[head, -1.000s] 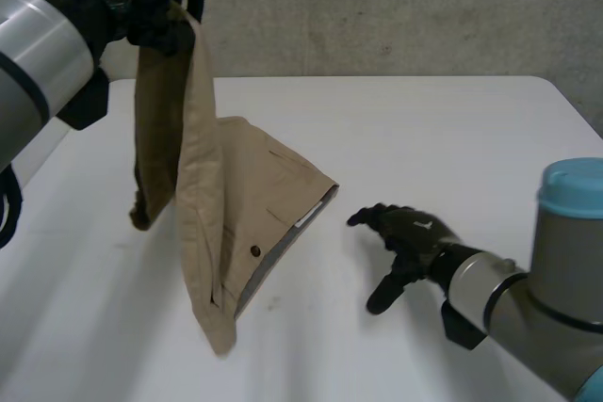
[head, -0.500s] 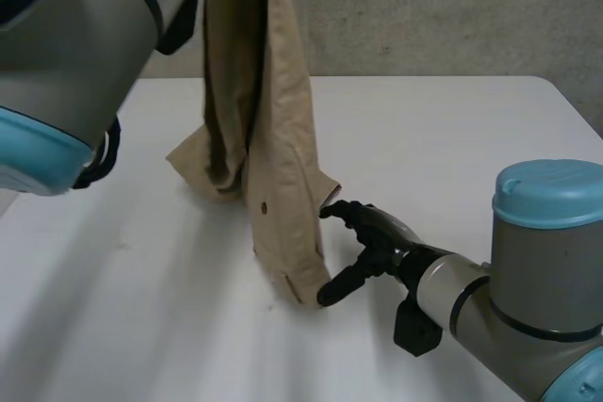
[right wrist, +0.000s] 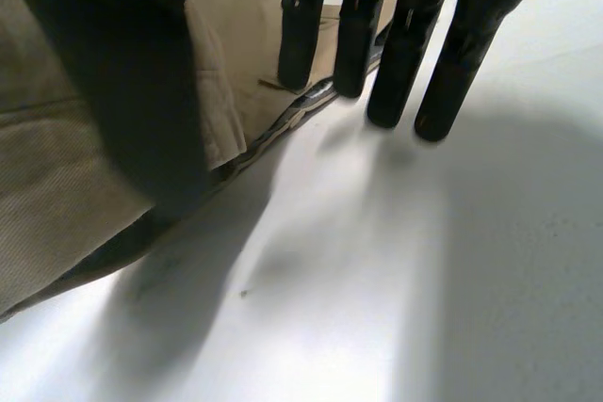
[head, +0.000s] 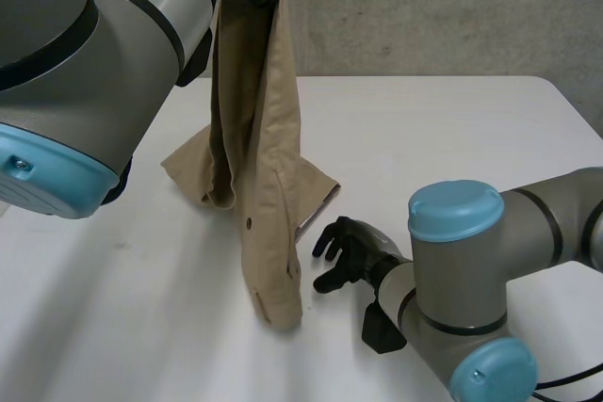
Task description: Fold the shorts.
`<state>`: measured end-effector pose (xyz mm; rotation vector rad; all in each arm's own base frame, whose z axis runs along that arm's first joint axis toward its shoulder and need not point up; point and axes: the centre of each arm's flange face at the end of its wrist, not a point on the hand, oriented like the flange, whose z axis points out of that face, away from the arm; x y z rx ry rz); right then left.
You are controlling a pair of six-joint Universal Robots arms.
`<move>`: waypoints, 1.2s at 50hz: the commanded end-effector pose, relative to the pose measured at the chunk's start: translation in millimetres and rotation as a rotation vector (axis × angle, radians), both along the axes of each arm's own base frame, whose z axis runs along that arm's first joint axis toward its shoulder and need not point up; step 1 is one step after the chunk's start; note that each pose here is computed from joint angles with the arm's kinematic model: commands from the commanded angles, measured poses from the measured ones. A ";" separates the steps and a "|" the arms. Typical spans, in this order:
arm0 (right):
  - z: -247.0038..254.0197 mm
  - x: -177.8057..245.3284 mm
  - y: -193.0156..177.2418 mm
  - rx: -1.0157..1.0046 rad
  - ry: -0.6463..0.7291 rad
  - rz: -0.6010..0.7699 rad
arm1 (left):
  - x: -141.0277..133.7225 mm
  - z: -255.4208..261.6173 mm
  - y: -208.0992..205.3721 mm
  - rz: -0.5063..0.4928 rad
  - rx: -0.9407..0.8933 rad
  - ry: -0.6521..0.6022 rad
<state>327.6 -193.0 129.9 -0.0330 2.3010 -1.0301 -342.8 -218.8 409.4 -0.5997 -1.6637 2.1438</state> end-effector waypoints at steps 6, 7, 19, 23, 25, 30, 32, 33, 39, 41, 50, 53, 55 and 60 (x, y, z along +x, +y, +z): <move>27.8 -5.7 13.6 0.017 -0.042 0.073 | 0.8 -6.0 -2.0 0.005 0.013 -0.017; 31.1 -7.7 16.1 0.014 -0.041 0.075 | 1.1 -7.4 -2.6 0.006 0.016 -0.020; 30.4 -38.1 9.2 -0.002 0.044 0.062 | 1.8 -8.8 -4.1 0.008 0.020 -0.023; 31.8 -30.5 21.6 -0.003 0.036 0.102 | 1.6 -8.9 -4.4 0.008 0.020 -0.023; 35.0 -21.5 31.5 -0.006 0.015 0.136 | 1.6 -8.9 -4.4 0.008 0.020 -0.023; 42.8 -6.4 35.5 0.013 -0.070 0.137 | 1.7 -7.2 -4.1 0.006 0.015 -0.020; 41.0 -1.1 37.0 0.025 -0.081 0.144 | 2.2 -6.3 -3.7 0.008 0.014 -0.018; 39.4 2.1 38.1 0.028 -0.084 0.150 | 2.3 -6.2 -4.2 0.008 0.012 -0.018; 32.1 27.1 44.3 0.029 -0.098 0.195 | 2.2 -6.3 -3.7 0.008 0.014 -0.018; 24.8 30.6 41.1 0.041 -0.092 0.189 | 2.3 -6.8 -3.8 0.009 0.015 -0.019; 23.1 21.2 25.4 0.013 -0.078 0.031 | 3.1 -8.1 -2.1 0.009 0.023 -0.021; 35.4 7.0 10.6 -0.038 -0.081 -0.060 | 5.6 -9.2 -1.6 0.012 0.027 -0.027; 42.0 -4.1 -2.9 -0.062 -0.091 -0.105 | 9.5 -6.9 -1.0 0.017 0.024 -0.025; 52.9 -28.7 -29.3 -0.083 -0.096 -0.163 | 16.0 -2.5 -2.6 0.031 0.017 -0.020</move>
